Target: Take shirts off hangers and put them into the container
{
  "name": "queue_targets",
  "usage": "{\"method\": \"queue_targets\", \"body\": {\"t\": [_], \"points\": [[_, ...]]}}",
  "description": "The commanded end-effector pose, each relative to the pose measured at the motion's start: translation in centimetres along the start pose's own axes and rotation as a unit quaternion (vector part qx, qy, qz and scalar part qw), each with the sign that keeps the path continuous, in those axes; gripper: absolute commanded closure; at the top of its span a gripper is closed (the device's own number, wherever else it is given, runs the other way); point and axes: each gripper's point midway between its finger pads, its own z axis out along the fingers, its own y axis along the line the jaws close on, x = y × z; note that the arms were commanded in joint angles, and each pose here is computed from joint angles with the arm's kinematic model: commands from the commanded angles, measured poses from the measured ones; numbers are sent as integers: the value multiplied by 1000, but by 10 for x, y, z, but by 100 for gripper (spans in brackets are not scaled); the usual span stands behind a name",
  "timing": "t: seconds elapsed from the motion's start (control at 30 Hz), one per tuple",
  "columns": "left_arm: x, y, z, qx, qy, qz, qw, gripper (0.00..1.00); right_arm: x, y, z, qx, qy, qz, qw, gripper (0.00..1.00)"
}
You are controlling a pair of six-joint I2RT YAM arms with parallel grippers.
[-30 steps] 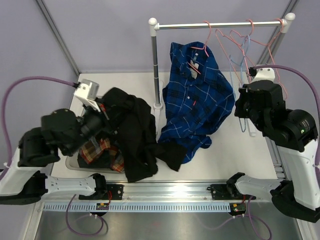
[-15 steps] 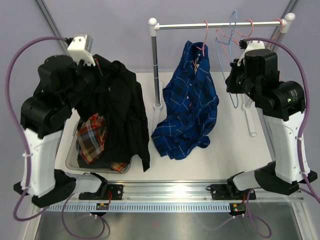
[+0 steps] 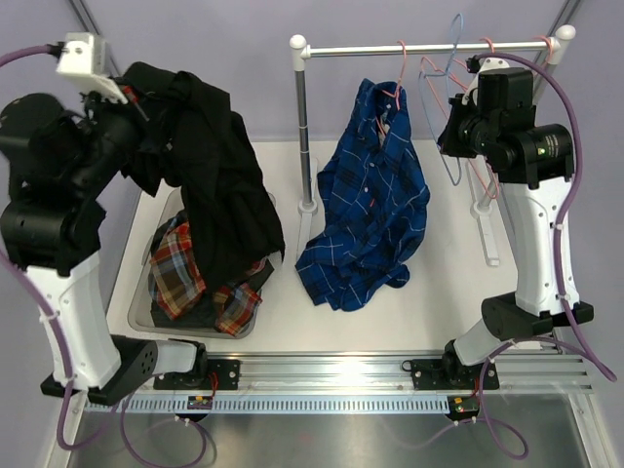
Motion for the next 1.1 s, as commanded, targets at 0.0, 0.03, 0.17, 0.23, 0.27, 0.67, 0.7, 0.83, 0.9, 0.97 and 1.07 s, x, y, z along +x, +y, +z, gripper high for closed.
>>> {"method": "queue_targets", "body": {"t": [0.0,0.03,0.17,0.23,0.27,0.67,0.7,0.83,0.9,0.97,1.07], "points": [[-87,-20,-51,10,-174,69,982,100,-18,6,12,-33,-26,-4,999,100],[-95,-17,-62,-8,-194,74,978,100,-18,2,16,-29,-23,-2,999,100],[-115,-2,-82,-64,-239,107,963,100,-16,0,27,-27,-12,0,1000,100],[-115,9,-86,-96,-238,112,960,100,-16,0,29,-27,-12,1,1000,100],[-114,12,-86,-104,-234,121,959,100,-15,0,30,-25,-10,1,1000,100],[-37,60,-50,-175,-131,110,970,100,10,-1,36,-26,21,11,999,100],[-21,65,-40,-177,-109,105,972,100,10,-2,31,-27,17,12,999,99],[21,72,-22,-166,-73,82,980,100,23,-4,26,-26,19,17,999,64],[47,81,-9,-170,-46,74,982,100,22,-4,17,-29,11,21,999,40],[63,82,-2,-163,-30,59,984,100,25,-6,11,-26,9,23,999,22],[102,82,15,-142,8,27,989,100,24,-8,-7,-28,-3,31,999,0]]}}
